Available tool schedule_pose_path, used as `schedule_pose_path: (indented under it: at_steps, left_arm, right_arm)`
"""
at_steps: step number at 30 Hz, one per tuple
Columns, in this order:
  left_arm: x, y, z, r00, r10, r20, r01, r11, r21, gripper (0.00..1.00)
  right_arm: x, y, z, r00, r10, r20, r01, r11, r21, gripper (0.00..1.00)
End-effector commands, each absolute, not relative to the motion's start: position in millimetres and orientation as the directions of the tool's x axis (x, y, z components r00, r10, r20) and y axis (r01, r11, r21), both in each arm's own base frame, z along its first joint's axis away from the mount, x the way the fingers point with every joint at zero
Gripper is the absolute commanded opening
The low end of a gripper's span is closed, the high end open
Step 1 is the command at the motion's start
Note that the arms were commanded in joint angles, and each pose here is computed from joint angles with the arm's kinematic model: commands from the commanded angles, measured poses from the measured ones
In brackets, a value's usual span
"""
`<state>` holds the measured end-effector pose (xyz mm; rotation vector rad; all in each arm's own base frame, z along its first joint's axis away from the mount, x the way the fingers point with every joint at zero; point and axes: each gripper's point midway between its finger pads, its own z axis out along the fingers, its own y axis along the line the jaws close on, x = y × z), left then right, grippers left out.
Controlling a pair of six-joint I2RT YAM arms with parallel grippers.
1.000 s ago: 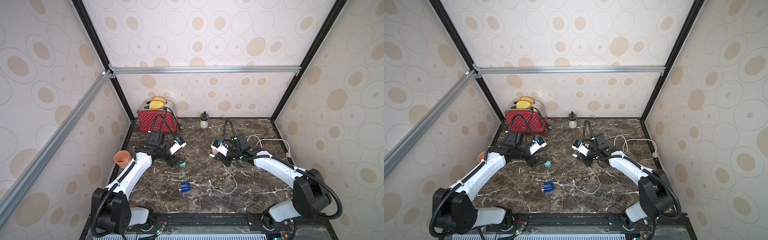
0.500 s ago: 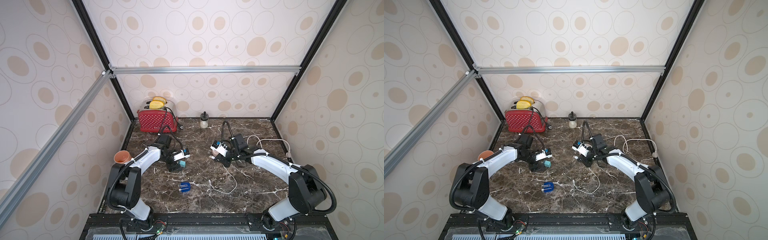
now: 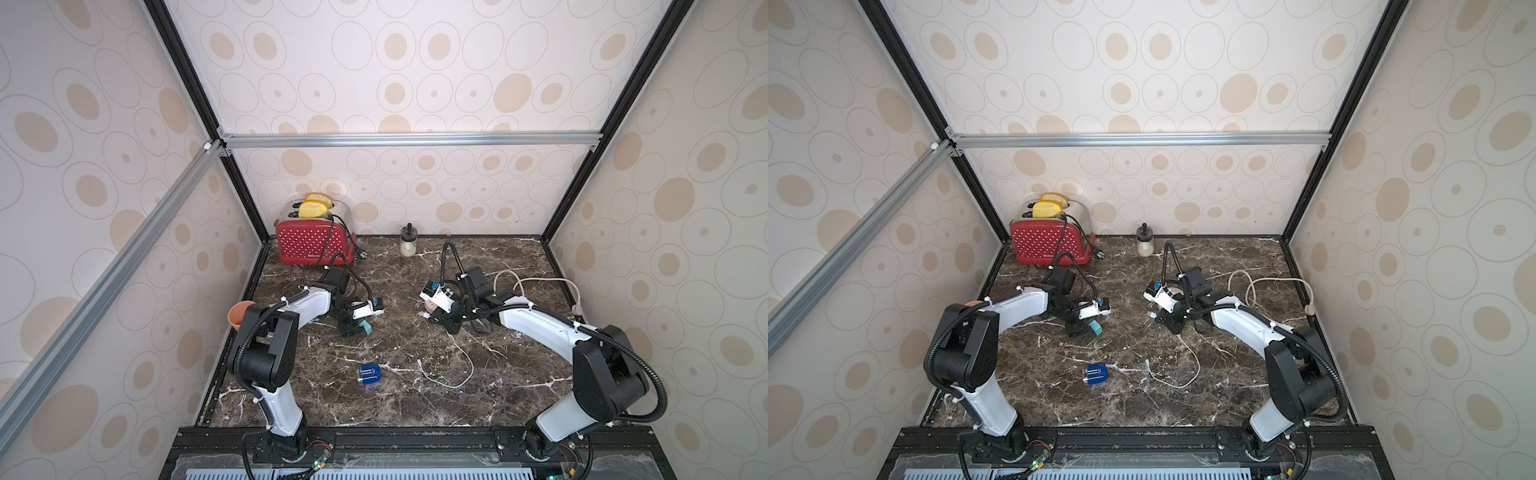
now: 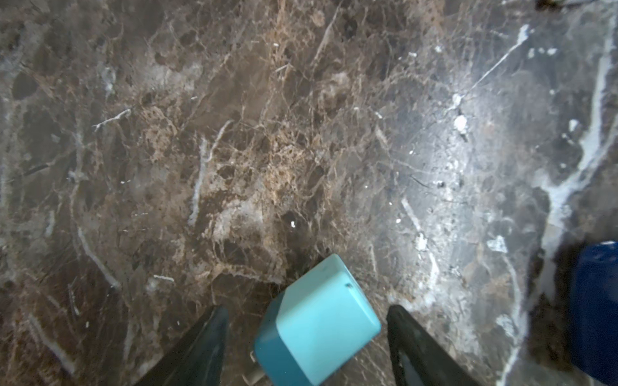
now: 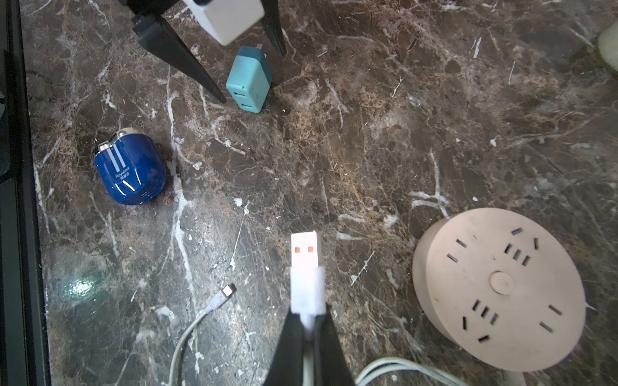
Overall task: Charge the electric shaver
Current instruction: Pick up the plug from the center of the board.
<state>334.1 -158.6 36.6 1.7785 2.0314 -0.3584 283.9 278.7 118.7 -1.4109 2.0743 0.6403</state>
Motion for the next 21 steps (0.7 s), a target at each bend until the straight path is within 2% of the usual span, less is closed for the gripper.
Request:
schedule_pose_path:
  at_steps: [1, 5, 10, 17, 21]
  left_arm:
    - [344.7, -169.1, 48.8, -0.039, 0.861, -0.508, 0.987, 0.113, 0.116, 0.77]
    - [344.5, -169.5, 51.0, -0.045, 0.857, -0.513, 0.987, 0.117, 0.109, 0.73]
    - [334.8, -163.5, 48.9, -0.061, 0.871, -0.488, 0.988, 0.123, 0.096, 0.58]
    - [325.7, -155.9, 50.2, -0.097, 0.89, -0.446, 0.989, 0.138, 0.059, 0.43]
    - [326.2, -156.7, 51.8, -0.108, 0.888, -0.447, 0.988, 0.147, 0.054, 0.43]
  right_arm:
    - [285.5, 280.0, 118.1, -0.291, -0.692, -0.661, -0.943, 0.324, 0.076, 0.0]
    - [286.9, 281.3, 114.9, -0.295, -0.695, -0.656, -0.943, 0.324, 0.082, 0.0]
    - [290.0, 282.5, 114.2, -0.296, -0.694, -0.657, -0.942, 0.327, 0.08, 0.0]
    - [290.8, 283.0, 115.6, -0.295, -0.69, -0.66, -0.941, 0.329, 0.078, 0.0]
    - [289.9, 280.8, 115.5, -0.294, -0.693, -0.658, -0.94, 0.333, 0.07, 0.0]
